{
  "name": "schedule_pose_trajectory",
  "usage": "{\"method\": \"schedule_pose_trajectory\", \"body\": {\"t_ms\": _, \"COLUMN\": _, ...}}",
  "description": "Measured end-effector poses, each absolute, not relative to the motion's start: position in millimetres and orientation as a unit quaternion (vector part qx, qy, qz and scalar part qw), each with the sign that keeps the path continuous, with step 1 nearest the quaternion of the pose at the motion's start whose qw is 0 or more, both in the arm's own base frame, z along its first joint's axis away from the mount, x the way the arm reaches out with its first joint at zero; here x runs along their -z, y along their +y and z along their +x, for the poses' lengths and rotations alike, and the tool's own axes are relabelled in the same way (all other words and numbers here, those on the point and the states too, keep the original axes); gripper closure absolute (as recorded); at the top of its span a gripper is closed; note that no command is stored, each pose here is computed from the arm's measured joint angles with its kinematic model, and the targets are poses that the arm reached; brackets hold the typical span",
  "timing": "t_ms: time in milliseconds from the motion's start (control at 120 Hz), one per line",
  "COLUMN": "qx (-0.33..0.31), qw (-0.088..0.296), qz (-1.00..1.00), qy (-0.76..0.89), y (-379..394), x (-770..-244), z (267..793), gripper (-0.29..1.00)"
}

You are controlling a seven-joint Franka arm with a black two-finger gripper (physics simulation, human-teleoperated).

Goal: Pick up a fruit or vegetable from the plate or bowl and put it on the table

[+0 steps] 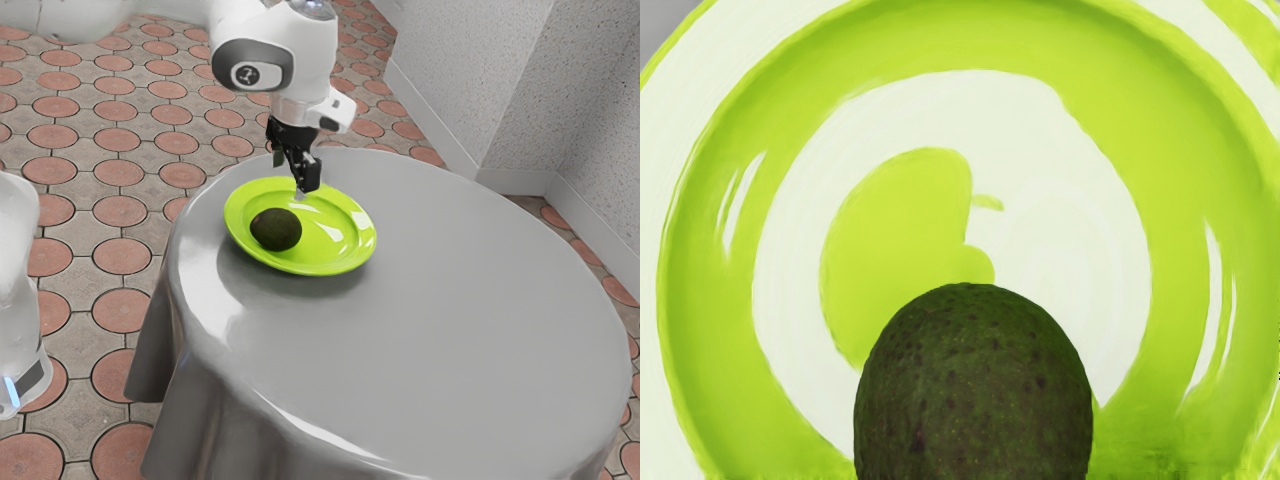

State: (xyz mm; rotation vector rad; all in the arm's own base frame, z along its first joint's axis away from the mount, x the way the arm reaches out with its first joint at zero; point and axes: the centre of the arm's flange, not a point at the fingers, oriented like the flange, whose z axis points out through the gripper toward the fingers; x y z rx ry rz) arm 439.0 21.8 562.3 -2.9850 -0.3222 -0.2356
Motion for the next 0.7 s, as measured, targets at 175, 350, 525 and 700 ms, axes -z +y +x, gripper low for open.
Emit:
{"method": "schedule_pose_trajectory", "body": {"t_ms": 175, "qx": 0.076, "qw": 0.047, "qz": -0.995, "qy": -0.052, "y": 19, "x": -541, "z": 422, "gripper": 0.0}}
{"method": "schedule_pose_trajectory", "body": {"t_ms": 350, "qx": 0.078, "qw": 0.036, "qz": -0.995, "qy": -0.041, "y": 44, "x": -532, "z": 412, "gripper": 0.0}}
{"method": "schedule_pose_trajectory", "body": {"t_ms": 525, "qx": 0.076, "qw": 0.029, "qz": -0.996, "qy": -0.028, "y": 58, "x": -527, "z": 414, "gripper": 0.0}}
{"method": "schedule_pose_trajectory", "body": {"t_ms": 700, "qx": 0.081, "qw": 0.028, "qz": -0.996, "qy": 0.009, "y": 42, "x": -523, "z": 420, "gripper": 0.0}}
